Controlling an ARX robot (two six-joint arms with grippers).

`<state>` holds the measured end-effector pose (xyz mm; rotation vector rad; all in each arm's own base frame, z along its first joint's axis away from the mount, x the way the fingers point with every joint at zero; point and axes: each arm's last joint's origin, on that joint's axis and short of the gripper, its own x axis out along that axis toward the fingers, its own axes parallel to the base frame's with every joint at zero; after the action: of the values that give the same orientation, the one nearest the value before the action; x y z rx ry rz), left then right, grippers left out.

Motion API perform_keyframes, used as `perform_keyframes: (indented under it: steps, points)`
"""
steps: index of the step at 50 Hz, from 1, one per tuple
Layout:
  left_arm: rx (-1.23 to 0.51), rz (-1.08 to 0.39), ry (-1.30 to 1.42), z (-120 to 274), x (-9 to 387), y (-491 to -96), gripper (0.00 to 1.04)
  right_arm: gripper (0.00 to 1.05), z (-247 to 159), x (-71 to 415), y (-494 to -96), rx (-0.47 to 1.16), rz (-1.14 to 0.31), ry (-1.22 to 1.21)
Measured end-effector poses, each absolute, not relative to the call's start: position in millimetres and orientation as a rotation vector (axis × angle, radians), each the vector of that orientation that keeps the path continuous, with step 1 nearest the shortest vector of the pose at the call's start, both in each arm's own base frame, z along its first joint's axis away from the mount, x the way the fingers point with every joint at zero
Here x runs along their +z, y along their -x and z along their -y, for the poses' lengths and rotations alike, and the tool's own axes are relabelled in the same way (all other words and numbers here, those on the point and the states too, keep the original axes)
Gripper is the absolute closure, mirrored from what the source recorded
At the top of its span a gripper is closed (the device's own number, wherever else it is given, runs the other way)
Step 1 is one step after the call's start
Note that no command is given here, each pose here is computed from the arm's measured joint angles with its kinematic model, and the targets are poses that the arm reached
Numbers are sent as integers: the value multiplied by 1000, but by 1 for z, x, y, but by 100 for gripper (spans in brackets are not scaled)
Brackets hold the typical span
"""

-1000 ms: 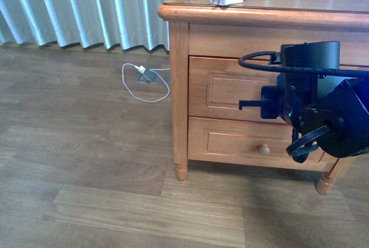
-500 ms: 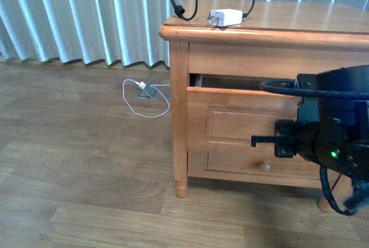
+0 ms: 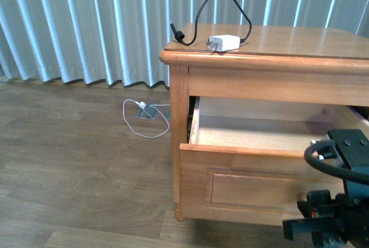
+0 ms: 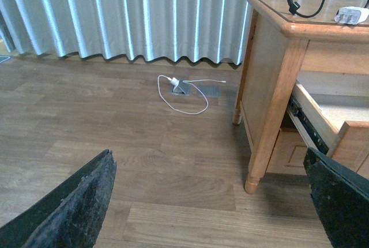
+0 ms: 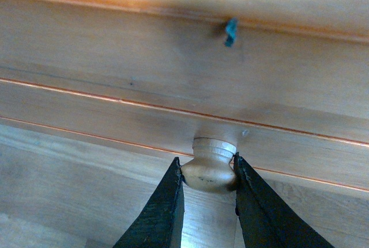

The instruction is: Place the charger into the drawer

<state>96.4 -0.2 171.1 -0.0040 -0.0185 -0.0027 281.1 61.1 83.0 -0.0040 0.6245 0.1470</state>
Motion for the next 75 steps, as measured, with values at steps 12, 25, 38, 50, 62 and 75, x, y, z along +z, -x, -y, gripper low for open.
perform_keyframes:
  steps: [12, 25, 38, 50, 62, 75]
  points:
    - [-3, 18, 4, 0, 171, -96, 6, 54, -52, 108, -268, 126, -587, -37]
    - [-2, 18, 4, 0, 171, -96, 6, 9, -35, 163, -235, 178, -537, -139]
    - [-3, 18, 4, 0, 171, -96, 6, 9, -10, 209, -182, 202, -417, -178]
    - [-3, 18, 4, 0, 171, -96, 6, 9, 21, 217, -135, 167, -307, -205]
    - [-3, 18, 4, 0, 171, -96, 6, 9, 23, 216, -134, 155, -304, -204]
    - [-2, 18, 4, 0, 171, -96, 6, 44, 17, 204, -127, -13, -2, -22]
